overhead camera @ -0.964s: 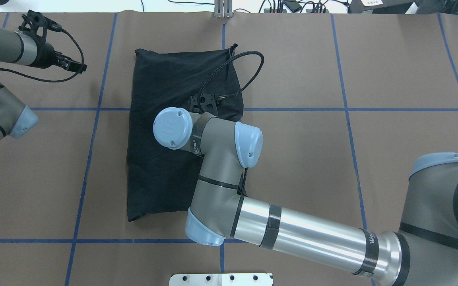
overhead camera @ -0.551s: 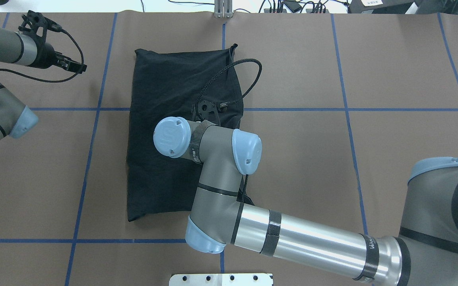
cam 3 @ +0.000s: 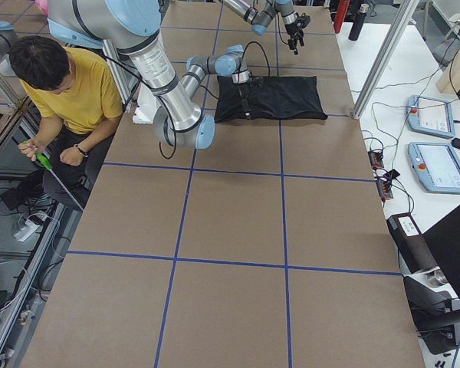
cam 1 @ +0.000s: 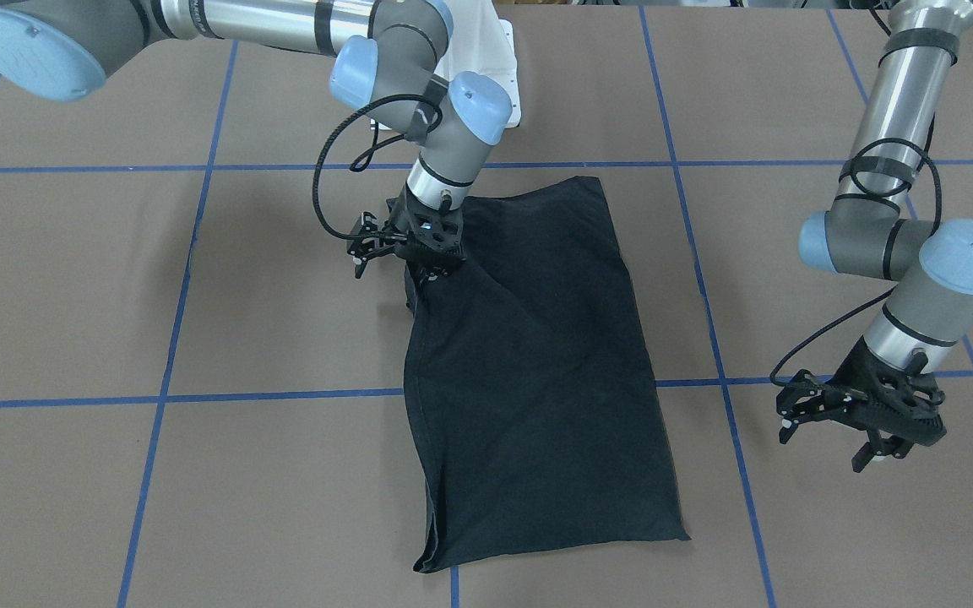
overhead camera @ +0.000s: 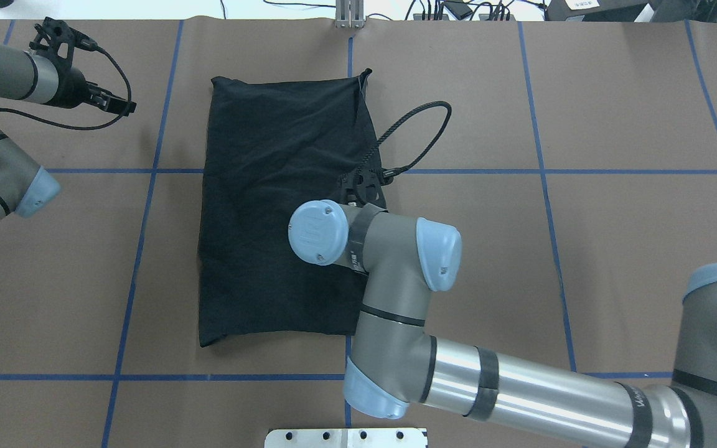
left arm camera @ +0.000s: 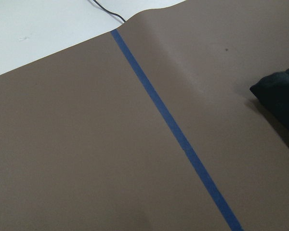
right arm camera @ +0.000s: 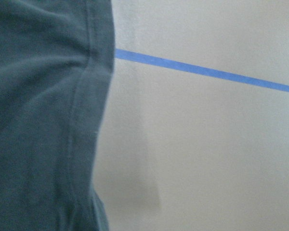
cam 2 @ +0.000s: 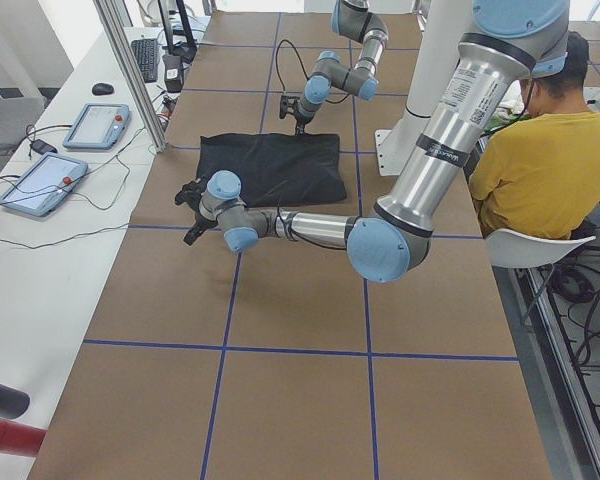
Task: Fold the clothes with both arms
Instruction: 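Move the right gripper to the shirt's near corner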
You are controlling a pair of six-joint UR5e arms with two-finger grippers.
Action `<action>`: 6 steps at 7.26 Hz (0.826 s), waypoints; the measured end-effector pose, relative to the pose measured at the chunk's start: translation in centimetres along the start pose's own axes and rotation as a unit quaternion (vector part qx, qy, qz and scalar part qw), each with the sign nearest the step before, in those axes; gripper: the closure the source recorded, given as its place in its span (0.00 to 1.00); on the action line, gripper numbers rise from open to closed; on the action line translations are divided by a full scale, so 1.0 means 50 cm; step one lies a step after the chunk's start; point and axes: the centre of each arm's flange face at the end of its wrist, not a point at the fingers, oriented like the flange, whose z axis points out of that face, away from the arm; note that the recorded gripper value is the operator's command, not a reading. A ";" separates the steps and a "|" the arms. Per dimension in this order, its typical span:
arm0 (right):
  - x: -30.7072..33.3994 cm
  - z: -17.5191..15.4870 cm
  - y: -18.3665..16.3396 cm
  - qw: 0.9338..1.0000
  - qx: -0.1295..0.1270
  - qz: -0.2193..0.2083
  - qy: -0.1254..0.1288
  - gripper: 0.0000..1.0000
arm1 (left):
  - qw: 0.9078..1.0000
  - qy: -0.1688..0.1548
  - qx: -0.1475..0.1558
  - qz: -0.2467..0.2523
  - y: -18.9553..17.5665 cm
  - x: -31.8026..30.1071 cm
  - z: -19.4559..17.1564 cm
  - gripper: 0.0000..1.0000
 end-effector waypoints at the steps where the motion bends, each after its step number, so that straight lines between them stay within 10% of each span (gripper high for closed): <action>1: 0.048 0.014 0.023 1.000 0.004 -0.010 -0.001 0.00 | 1.000 0.001 0.001 -0.004 0.002 0.000 -0.001 0.00; 6: 0.145 -0.130 0.006 0.995 0.018 0.040 -0.093 0.00 | 0.995 0.034 0.027 -0.086 0.002 0.051 -0.047 0.00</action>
